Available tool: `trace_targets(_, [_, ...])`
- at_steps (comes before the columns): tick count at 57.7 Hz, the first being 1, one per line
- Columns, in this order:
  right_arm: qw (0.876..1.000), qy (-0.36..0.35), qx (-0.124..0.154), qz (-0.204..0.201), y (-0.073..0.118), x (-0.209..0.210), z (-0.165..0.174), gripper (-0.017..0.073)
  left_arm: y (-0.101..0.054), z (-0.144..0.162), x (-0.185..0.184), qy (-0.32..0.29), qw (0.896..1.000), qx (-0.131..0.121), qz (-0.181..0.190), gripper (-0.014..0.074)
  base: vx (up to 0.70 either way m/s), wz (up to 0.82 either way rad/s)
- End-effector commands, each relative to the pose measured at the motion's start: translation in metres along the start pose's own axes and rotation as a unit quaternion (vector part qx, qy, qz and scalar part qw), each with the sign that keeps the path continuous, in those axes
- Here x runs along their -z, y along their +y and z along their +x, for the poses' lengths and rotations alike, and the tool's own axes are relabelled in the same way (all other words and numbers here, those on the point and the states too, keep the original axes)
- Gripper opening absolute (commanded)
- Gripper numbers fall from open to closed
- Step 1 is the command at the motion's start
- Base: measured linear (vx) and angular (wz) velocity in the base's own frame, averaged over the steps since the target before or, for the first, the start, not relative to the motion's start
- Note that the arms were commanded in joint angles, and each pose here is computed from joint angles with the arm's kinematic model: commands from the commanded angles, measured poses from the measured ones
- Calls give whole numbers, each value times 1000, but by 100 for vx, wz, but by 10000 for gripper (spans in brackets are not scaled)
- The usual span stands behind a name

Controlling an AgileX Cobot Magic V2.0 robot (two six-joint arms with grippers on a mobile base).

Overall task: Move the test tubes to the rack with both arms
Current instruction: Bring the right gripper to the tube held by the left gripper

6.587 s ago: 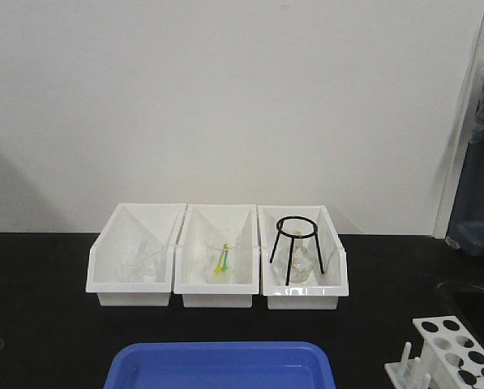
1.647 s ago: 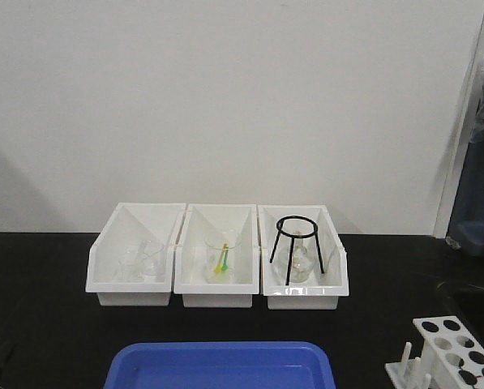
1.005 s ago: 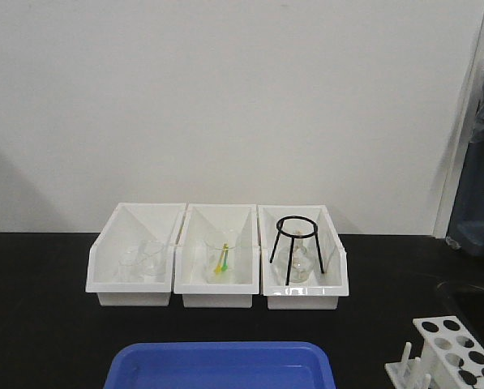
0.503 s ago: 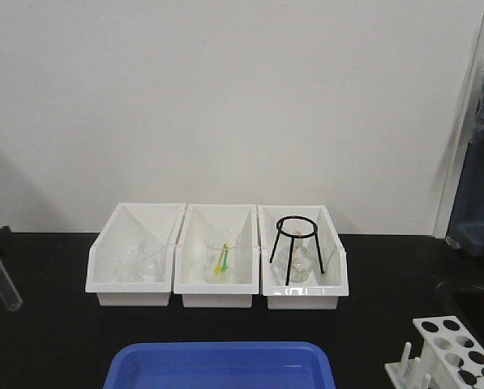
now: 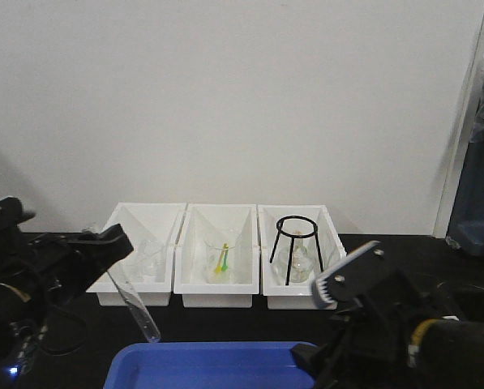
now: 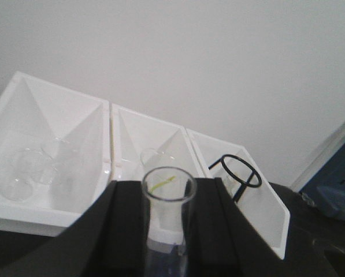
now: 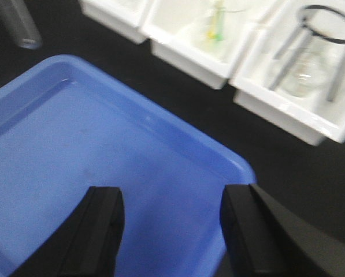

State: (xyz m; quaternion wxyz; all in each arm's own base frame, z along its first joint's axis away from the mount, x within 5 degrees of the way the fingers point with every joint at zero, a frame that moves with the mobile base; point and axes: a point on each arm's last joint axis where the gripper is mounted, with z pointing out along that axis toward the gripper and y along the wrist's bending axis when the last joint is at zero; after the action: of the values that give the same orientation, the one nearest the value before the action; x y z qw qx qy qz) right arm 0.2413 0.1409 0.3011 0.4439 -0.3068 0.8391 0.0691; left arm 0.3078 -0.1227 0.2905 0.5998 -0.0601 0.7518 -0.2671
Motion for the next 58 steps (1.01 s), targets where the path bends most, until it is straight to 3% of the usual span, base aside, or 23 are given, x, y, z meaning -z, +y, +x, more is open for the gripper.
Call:
trace_targets(1, [999, -42, 26, -12, 8, -2, -34, 449, -24, -19, -6, -58, 997, 12, 51, -1, 0, 0])
trace_targets(10, [998, -21, 54, -33, 21, -24, -59, 449, -34, -4, -16, -31, 996, 47, 64, -1, 0, 0])
trace_targets(15, [998, -22, 47, -44, 23, -33, -72, 449, -40, 5, -17, -13, 995, 65, 69, -1, 0, 0])
trace_targets(27, [995, -16, 53, -82, 30, -53, -86, 449, -50, 13, -15, 2, 994, 69, 82, -1, 0, 0])
trace_targets(38, [994, -20, 63, -84, 32, -64, -87, 449, -56, 19, -14, 25, 988, 128, 85, 1, 0, 0])
trace_targets(52, [995, -47, 52, -73, 28, -66, -92, 449, -62, 24, -12, 39, 987, 128, 88, 1, 0, 0])
trace_targets(58, [995, -41, 52, -73, 29, -72, -90, 449, -66, 27, -11, 45, 985, 139, 93, 1, 0, 0])
